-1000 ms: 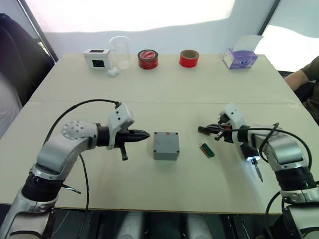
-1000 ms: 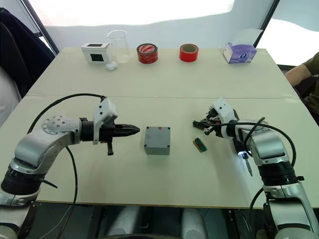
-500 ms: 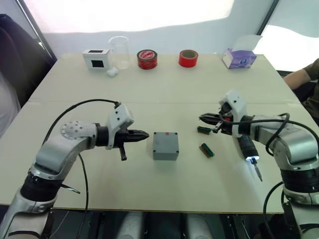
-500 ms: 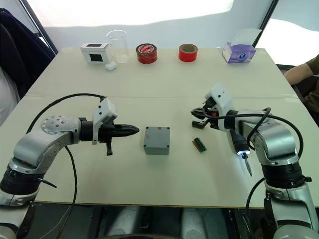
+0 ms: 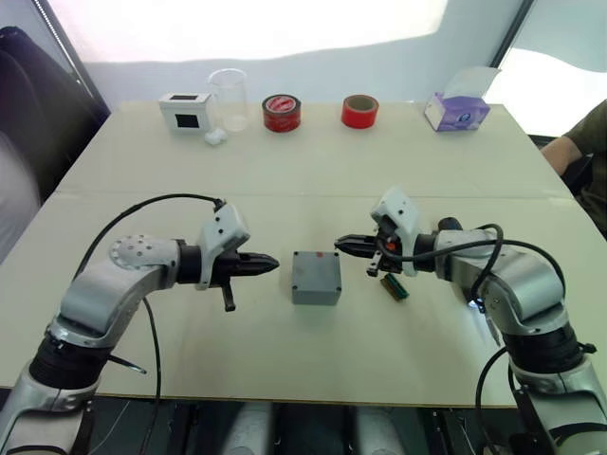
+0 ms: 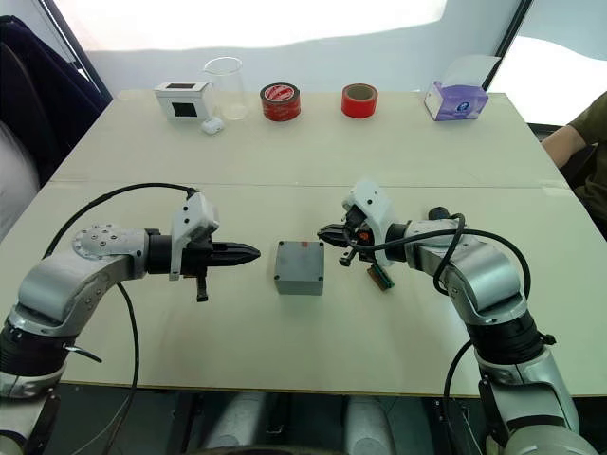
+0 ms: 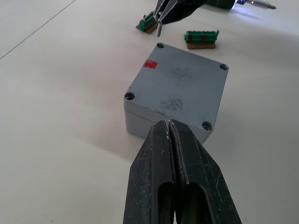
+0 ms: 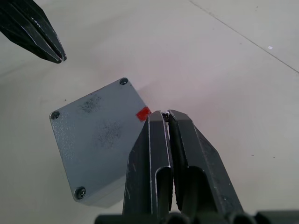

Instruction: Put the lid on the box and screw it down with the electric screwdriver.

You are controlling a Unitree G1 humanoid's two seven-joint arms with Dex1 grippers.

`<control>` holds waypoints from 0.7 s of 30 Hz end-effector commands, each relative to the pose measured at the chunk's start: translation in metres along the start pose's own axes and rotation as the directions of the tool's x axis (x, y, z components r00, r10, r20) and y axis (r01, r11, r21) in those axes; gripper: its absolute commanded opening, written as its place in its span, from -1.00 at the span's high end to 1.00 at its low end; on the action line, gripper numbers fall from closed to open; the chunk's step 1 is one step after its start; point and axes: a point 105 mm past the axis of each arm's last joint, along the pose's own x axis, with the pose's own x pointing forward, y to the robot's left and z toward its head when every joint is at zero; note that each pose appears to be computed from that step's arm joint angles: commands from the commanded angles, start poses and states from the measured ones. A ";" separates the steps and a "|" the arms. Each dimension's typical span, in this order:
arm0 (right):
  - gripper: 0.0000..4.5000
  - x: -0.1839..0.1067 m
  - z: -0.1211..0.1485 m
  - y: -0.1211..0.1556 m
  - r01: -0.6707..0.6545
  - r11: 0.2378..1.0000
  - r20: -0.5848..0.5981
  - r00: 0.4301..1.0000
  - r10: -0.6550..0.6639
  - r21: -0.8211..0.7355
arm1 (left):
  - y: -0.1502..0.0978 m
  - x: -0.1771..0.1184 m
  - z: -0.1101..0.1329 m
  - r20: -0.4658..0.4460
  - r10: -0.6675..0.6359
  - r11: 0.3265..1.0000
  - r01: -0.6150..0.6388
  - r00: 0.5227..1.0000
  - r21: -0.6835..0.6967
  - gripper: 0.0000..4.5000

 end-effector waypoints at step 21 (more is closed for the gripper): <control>0.98 0.005 -0.010 -0.006 0.036 0.998 -0.026 0.999 -0.037 -0.048 | 0.001 -0.004 0.010 0.026 0.023 0.999 -0.024 0.999 0.040 1.00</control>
